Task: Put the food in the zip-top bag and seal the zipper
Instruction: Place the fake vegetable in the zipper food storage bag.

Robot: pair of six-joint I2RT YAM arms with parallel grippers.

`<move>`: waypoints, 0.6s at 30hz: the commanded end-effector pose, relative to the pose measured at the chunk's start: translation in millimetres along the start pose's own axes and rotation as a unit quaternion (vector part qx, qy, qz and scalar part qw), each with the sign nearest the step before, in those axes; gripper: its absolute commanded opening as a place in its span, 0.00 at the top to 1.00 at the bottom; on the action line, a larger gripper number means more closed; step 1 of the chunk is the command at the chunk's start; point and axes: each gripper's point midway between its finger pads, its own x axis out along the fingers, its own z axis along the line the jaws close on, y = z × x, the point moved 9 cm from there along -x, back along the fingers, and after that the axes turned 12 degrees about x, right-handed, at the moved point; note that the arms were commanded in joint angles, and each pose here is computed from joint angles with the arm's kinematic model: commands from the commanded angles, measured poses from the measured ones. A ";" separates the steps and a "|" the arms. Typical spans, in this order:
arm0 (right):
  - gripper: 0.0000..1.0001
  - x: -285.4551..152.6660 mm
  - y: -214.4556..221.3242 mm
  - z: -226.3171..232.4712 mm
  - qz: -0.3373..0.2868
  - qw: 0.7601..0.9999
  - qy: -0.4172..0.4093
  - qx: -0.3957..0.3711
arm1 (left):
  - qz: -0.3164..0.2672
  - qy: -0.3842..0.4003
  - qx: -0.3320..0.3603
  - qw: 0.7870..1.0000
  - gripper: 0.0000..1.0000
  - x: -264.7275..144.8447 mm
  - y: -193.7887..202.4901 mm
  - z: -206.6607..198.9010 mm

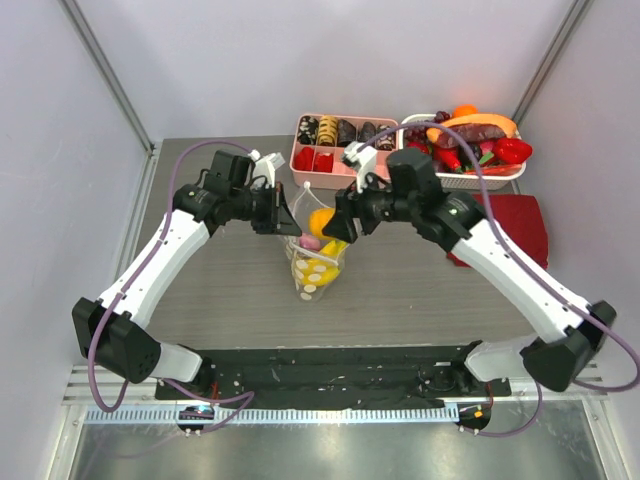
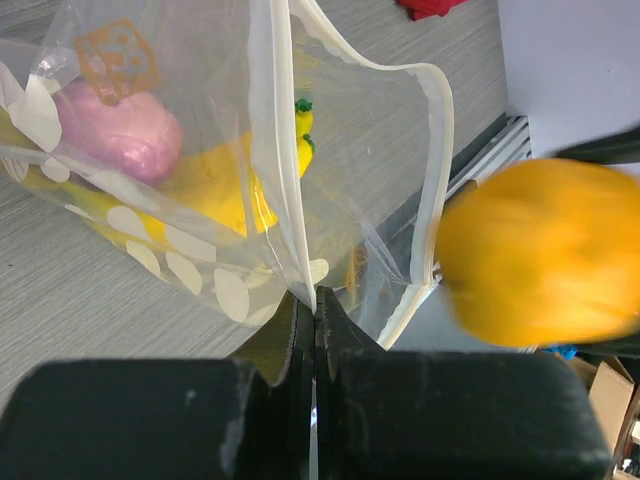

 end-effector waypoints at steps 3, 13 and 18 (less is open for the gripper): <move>0.75 49.7 14.7 -11.8 0.037 0.999 0.031 -0.023 | -0.025 0.028 0.020 0.999 1.00 -7.0 -7.1 -8.0; 0.16 79.3 -8.4 -13.0 0.004 0.998 0.049 -0.027 | -0.023 0.041 0.014 0.999 1.00 -6.7 -3.6 -7.5; 0.02 56.0 -11.4 -16.2 -0.005 0.998 0.064 -0.017 | -0.026 0.041 0.013 0.999 1.00 -7.4 -4.0 -6.2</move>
